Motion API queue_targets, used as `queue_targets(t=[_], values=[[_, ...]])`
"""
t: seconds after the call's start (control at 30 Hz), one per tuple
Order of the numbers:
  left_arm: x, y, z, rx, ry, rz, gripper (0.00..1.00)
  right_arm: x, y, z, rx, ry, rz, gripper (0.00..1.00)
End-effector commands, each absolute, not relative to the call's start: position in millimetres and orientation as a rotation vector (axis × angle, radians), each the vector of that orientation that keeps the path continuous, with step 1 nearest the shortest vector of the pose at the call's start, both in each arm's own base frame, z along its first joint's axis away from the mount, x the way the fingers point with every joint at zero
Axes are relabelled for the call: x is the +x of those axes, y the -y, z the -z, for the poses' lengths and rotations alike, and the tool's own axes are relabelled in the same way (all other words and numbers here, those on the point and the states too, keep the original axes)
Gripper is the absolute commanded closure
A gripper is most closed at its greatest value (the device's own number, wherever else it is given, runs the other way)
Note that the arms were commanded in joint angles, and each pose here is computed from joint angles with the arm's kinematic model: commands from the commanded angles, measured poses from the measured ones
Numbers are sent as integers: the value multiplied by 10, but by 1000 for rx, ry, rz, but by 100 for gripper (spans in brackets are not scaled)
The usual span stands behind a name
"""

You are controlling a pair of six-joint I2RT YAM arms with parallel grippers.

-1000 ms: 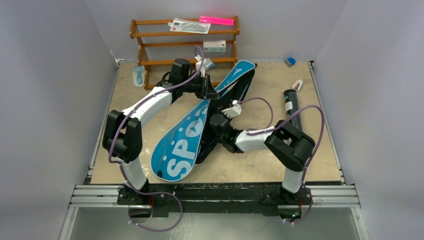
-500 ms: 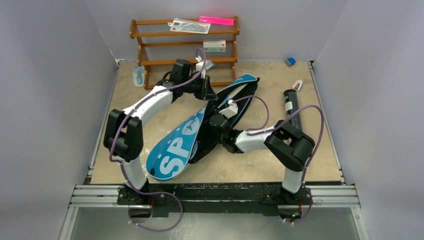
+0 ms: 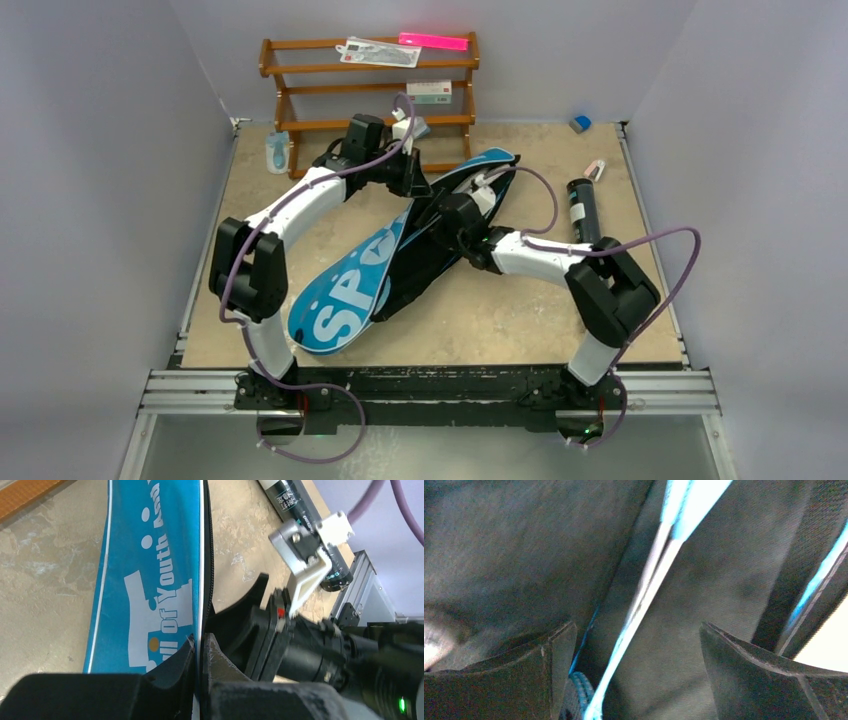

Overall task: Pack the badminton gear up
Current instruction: Place the racket in the racket bag.

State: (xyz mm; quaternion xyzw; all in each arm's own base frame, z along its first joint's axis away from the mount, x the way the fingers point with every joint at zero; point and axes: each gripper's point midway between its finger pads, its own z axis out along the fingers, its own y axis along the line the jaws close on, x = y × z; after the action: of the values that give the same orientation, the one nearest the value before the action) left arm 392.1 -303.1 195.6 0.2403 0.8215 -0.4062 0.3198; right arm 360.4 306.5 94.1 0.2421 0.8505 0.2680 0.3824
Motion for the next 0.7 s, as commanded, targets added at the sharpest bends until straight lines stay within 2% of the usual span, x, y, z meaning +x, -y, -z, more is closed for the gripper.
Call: queue_targets(t=[0.0,0.17,0.4,0.57,0.67], values=[[4008,3071,-2220,686,-2066,1063,100,3555,-2903,-1080,548,-2224,-775,7],[4019,3062,-2194,685,-2074,1055,100,3636,-2634,-1294,437,-2114,-836,8],[4059,3020,-2131,666,-2107,1014,100,3781,-2119,-1300,510,-2102,-815,12],[4064,3018,-2127,667,-2107,1007,100,3771,-1810,-1153,503,-2120,-730,31],[4052,3029,-2145,674,-2100,1017,100,3738,-1752,-1003,467,-2158,-787,41]])
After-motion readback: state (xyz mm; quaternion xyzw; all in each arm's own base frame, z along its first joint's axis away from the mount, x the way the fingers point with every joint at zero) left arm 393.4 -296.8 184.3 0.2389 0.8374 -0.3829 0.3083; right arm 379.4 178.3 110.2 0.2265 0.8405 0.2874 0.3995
